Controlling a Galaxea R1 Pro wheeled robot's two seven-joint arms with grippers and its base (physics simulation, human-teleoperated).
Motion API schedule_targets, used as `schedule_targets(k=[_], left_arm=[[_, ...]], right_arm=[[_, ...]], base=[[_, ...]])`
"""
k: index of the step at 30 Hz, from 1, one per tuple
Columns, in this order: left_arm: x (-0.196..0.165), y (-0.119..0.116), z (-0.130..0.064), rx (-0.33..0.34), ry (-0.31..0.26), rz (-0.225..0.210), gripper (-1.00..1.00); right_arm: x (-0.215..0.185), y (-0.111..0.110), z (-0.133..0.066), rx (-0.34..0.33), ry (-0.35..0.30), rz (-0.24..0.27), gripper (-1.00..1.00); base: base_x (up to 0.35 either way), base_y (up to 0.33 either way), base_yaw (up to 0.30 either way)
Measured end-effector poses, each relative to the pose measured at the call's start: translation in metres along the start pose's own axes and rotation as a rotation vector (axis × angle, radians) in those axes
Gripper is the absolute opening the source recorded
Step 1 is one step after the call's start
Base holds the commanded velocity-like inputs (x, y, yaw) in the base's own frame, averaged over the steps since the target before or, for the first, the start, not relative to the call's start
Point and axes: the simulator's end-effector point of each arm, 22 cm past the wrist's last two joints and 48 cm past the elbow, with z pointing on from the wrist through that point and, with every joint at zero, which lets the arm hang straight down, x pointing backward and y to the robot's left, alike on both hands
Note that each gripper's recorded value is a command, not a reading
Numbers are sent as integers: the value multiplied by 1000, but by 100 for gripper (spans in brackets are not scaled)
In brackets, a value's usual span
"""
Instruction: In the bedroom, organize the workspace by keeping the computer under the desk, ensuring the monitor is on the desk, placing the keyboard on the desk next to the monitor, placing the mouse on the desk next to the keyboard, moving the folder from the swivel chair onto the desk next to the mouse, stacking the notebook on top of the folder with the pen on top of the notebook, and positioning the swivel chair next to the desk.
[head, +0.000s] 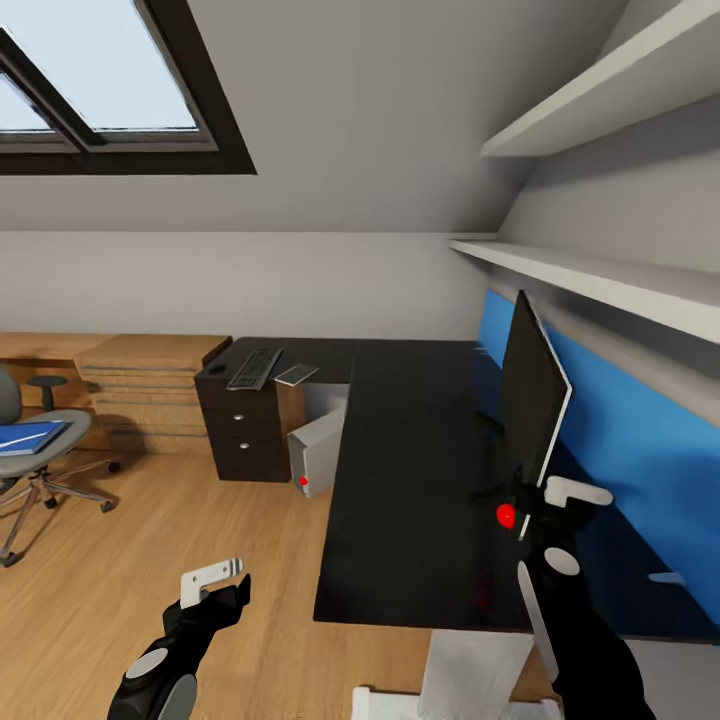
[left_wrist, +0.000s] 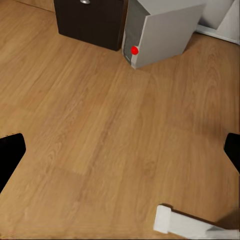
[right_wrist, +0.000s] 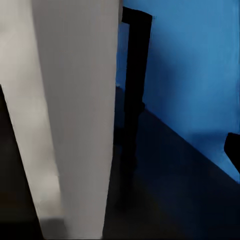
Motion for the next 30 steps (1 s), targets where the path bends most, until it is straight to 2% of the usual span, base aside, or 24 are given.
schedule_targets(k=[12,20,30], left_arm=[[0,0,0,1,1,-1,100],[0,0,0,0,1,0,100],[0,0,0,0,0,0,100]], right_arm=[[-2,0,0,-2,-4,1,100],[-3,1,-1,-4,-7,2,100],[-5,4,-1,-11,-10,10,100]], base=[[-180,-188,0],[-23,-22,0],[-168,-57,0]])
